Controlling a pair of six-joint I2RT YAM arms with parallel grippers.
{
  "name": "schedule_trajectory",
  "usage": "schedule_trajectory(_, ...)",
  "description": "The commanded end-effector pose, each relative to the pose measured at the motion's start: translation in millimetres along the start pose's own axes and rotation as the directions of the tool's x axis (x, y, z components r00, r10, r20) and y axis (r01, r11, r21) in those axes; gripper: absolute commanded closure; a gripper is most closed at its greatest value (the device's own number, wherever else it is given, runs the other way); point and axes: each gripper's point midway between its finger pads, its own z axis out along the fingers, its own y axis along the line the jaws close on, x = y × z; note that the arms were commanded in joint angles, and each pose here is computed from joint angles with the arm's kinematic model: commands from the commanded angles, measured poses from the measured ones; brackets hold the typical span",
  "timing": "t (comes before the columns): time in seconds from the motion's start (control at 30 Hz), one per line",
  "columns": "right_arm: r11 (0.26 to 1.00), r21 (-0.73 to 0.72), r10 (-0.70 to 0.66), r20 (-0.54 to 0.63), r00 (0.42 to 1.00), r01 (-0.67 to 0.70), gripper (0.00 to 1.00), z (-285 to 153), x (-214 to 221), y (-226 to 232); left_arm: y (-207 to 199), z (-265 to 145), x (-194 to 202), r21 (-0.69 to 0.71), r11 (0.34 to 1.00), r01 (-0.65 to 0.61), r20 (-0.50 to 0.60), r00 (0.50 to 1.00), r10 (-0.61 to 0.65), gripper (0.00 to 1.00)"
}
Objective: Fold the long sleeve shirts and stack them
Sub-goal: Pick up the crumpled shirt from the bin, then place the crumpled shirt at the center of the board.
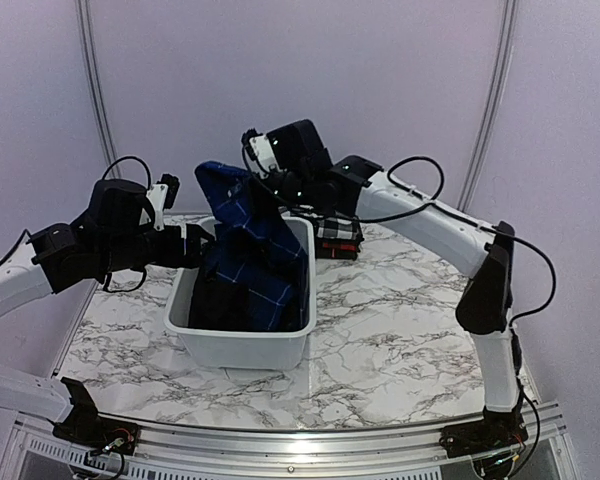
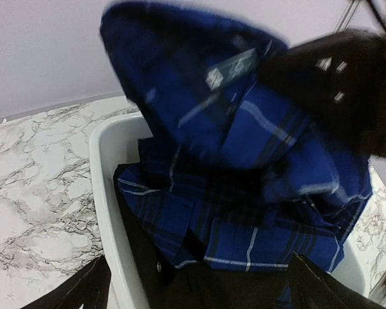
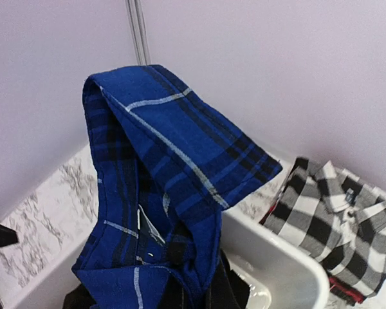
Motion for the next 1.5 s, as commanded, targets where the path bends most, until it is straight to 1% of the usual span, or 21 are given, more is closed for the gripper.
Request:
schedule_trajectory(0.0,0.998,0.068,-0.034,0.33,0.944,0.012,1.0,-86,-113,-11,-3,-3,-4,0.031,0.999,0.021,0.022,1.0,-0.021,0.01)
schedule_trajectory(0.1,0.989,0.148,-0.079,0.401,0.912,0.021,1.0,-114,-137,-19,-6,-2,-4,0.044,0.999,0.023,0.021,0.999,-0.024,0.01)
schedule_trajectory(0.2,0.955,0.298,-0.152,0.451,0.88,0.012,1.0,-149,-160,-41,-7,-1,-4,0.052,0.998,0.018,0.019,1.0,-0.02,0.01)
schedule_trajectory(0.33,0.839,0.543,-0.263,0.478,0.838,-0.046,1.0,-218,-188,-84,-11,2,-3,0.066,0.998,0.015,0.013,1.0,-0.016,0.01)
schedule_trajectory(0.47,0.68,0.725,-0.328,0.432,0.84,-0.107,1.0,-269,-192,-124,-19,11,-1,0.098,0.995,0.012,-0.009,1.0,-0.012,0.01)
schedule_trajectory(0.5,0.648,0.752,-0.332,0.421,0.844,-0.12,1.0,-280,-190,-133,-23,13,0,0.115,0.993,0.012,-0.015,1.0,-0.011,0.01)
schedule_trajectory(0.63,0.56,0.807,-0.318,0.417,0.852,-0.186,1.0,-320,-181,-165,-35,24,8,0.168,0.986,0.016,-0.059,0.998,-0.007,0.01)
schedule_trajectory(0.73,0.46,0.856,-0.303,0.401,0.864,-0.236,1.0,-356,-173,-193,-39,31,14,0.182,0.983,0.022,-0.085,0.996,-0.006,0.01)
schedule_trajectory(0.8,0.398,0.871,-0.296,0.418,0.859,-0.287,1.0,-389,-171,-209,-40,35,16,0.187,0.982,0.026,-0.093,0.996,-0.008,0.01)
schedule_trajectory(0.93,0.285,0.895,-0.315,0.427,0.848,-0.344,1.0,-442,-167,-224,-44,39,17,0.198,0.98,0.036,-0.102,0.995,-0.016,0.01)
schedule_trajectory(1.0,0.258,0.894,-0.322,0.437,0.84,-0.366,1.0,-463,-168,-227,-44,41,18,0.198,0.979,0.043,-0.105,0.994,-0.022,0.01)
schedule_trajectory(1.07,0.268,0.885,-0.326,0.455,0.829,-0.38,1.0,-474,-170,-227,-50,42,20,0.224,0.973,0.05,-0.118,0.993,-0.024,0.01)
schedule_trajectory(1.1,0.294,0.873,-0.32,0.475,0.82,-0.391,1.0,-473,-171,-226,-50,43,21,0.226,0.973,0.052,-0.121,0.992,-0.025,0.01)
schedule_trajectory(1.17,0.348,0.87,-0.305,0.457,0.836,-0.349,1.0,-455,-170,-223,-51,44,21,0.232,0.971,0.056,-0.124,0.992,-0.028,0.01)
schedule_trajectory(1.2,0.387,0.867,-0.298,0.439,0.848,-0.313,1.0,-439,-168,-221,-52,45,22,0.234,0.971,0.059,-0.127,0.991,-0.03,0.01)
schedule_trajectory(1.27,0.51,0.823,-0.274,0.432,0.859,-0.25,1.0,-398,-162,-211,-54,47,22,0.239,0.969,0.064,-0.132,0.991,-0.033,0.01)
schedule_trajectory(1.33,0.646,0.736,-0.224,0.438,0.871,-0.204,1.0,-355,-152,-198,-56,48,22,0.248,0.966,0.068,-0.137,0.99,-0.035,0.01)
schedule_trajectory(1.37,0.692,0.698,-0.201,0.433,0.879,-0.185,1.0,-336,-146,-191,-57,49,23,0.25,0.966,0.072,-0.142,0.989,-0.037,0.01)
schedule_trajectory(1.4,0.723,0.668,-0.179,0.431,0.884,-0.179,1.0,-322,-142,-186,-58,50,23,0.254,0.965,0.073,-0.143,0.989,-0.037,0.01)
schedule_trajectory(1.47,0.759,0.628,-0.146,0.419,0.896,-0.17,1.0,-303,-135,-180,-60,51,23,0.258,0.963,0.074,-0.146,0.989,-0.037,0.01)
